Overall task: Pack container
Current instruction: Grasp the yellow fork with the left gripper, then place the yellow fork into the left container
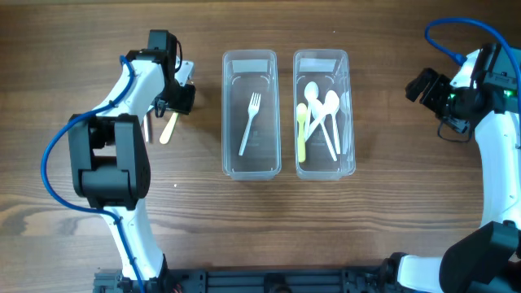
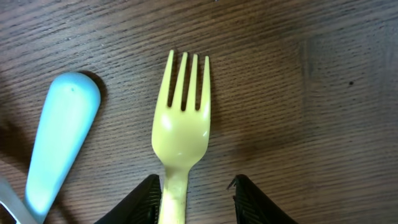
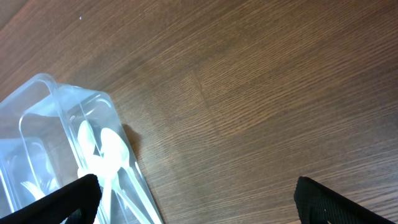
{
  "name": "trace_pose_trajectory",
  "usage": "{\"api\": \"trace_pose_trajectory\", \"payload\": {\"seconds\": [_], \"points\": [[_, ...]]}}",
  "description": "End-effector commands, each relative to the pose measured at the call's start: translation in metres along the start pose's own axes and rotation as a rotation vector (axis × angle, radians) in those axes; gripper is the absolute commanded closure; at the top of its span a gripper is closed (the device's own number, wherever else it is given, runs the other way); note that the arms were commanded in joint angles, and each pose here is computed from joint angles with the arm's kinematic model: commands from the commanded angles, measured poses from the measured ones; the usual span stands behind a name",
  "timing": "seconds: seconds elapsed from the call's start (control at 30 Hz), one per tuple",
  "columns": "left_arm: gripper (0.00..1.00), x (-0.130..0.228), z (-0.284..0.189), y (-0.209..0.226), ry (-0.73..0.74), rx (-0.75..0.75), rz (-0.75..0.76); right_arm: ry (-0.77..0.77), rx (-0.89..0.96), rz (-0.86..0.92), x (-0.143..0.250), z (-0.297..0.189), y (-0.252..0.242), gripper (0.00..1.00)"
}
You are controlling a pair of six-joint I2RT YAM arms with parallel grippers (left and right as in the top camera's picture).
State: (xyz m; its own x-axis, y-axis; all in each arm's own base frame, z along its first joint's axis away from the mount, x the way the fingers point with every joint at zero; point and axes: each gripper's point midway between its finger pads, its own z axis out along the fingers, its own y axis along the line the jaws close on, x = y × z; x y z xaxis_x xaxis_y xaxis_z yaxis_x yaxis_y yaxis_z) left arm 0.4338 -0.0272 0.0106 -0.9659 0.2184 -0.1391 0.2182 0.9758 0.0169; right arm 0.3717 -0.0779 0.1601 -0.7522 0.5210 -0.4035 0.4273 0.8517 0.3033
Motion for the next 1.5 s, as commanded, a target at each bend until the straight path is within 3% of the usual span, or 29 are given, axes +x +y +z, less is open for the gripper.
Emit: {"api": "trace_pose_trajectory", "payload": {"seconds": [0.0, 0.2, 0.3, 0.67, 1.07, 1.47], "points": [[0.59, 0.01, 0.016, 0.009, 0.044, -0.024, 0.018, 0.015, 0.002, 0.004, 0.002, 0.005, 0.0, 0.0], [0.62, 0.019, 0.029, 0.02, 0.081, -0.019, -0.003, 0.015, 0.002, 0.004, 0.002, 0.005, 0.0, 0.0], [0.74, 0.022, 0.028, 0.019, 0.093, -0.016, 0.016, 0.015, 0.002, 0.004, 0.002, 0.005, 0.0, 0.0], [0.96, 0.041, 0.025, 0.015, 0.174, 0.001, 0.013, 0.017, 0.002, 0.005, 0.003, 0.005, -0.001, 0.0], [0.96, 0.038, 0.006, 0.008, 0.146, 0.028, -0.023, 0.013, 0.001, 0.004, 0.002, 0.005, 0.0, 0.0], [0.96, 0.011, -0.07, -0.009, -0.056, 0.049, -0.017, 0.013, 0.001, 0.004, 0.002, 0.005, 0.0, 0.0]]}}
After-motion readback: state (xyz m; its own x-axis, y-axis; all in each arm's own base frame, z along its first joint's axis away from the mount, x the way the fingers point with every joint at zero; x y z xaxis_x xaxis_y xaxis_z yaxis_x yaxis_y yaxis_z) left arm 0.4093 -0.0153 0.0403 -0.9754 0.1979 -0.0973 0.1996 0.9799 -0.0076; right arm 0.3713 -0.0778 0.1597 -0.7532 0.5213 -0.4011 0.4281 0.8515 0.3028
